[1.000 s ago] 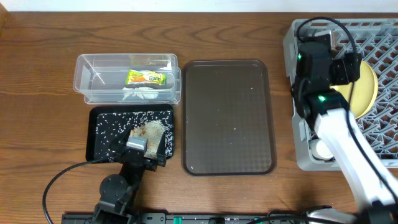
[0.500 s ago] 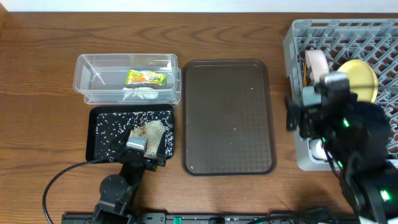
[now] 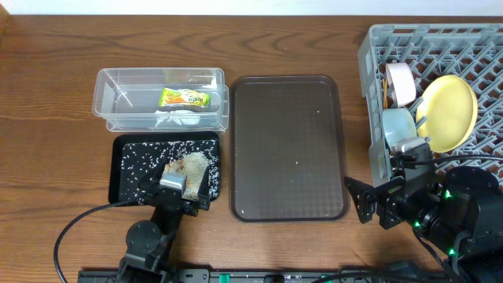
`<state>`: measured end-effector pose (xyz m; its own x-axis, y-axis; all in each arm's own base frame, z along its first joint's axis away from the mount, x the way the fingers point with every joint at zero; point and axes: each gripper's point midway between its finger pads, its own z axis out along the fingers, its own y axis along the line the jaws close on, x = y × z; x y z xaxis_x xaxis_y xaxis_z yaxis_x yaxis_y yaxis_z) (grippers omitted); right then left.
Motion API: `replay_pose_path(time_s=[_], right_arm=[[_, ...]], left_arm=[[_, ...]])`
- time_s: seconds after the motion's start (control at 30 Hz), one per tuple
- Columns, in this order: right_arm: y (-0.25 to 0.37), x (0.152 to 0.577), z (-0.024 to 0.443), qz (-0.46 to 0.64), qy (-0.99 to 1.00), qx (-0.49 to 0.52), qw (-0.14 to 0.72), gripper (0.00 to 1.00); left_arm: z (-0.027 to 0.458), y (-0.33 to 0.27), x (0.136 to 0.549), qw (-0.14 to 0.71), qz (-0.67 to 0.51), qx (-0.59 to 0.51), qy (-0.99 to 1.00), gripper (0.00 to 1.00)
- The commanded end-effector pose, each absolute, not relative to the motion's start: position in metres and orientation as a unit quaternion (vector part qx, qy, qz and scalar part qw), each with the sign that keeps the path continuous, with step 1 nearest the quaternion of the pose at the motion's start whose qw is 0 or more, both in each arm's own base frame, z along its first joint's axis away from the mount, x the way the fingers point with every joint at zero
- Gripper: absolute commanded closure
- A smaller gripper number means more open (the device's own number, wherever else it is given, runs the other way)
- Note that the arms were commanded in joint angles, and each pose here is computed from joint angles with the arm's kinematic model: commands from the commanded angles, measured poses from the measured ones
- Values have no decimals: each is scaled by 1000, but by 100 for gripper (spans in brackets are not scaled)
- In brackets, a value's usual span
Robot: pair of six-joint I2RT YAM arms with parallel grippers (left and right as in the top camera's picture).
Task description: Sort waste into correct bins and load items into the dishwasher rack
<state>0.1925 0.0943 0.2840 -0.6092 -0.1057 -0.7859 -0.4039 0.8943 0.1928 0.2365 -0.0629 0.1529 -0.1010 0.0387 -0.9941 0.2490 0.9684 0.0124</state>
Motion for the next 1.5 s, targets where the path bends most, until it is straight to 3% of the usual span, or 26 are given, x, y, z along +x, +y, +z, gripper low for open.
replay_pose_path(time_s=[0.0, 0.37, 0.9, 1.2, 1.47], right_arm=[[97, 190, 287, 184, 876, -151, 420, 1], [81, 192, 299, 146, 827, -159, 520, 1], [80, 207, 197, 143, 755, -155, 621, 1], [78, 232, 165, 144, 710, -137, 675, 1], [79, 232, 163, 146, 710, -139, 674, 1]], left_arm=[[136, -60, 236, 646, -72, 97, 754, 3], [136, -60, 236, 646, -72, 97, 754, 3], [136, -60, 236, 646, -72, 97, 754, 3], [136, -60, 236, 646, -72, 97, 754, 3], [136, -60, 236, 646, -72, 97, 754, 3]])
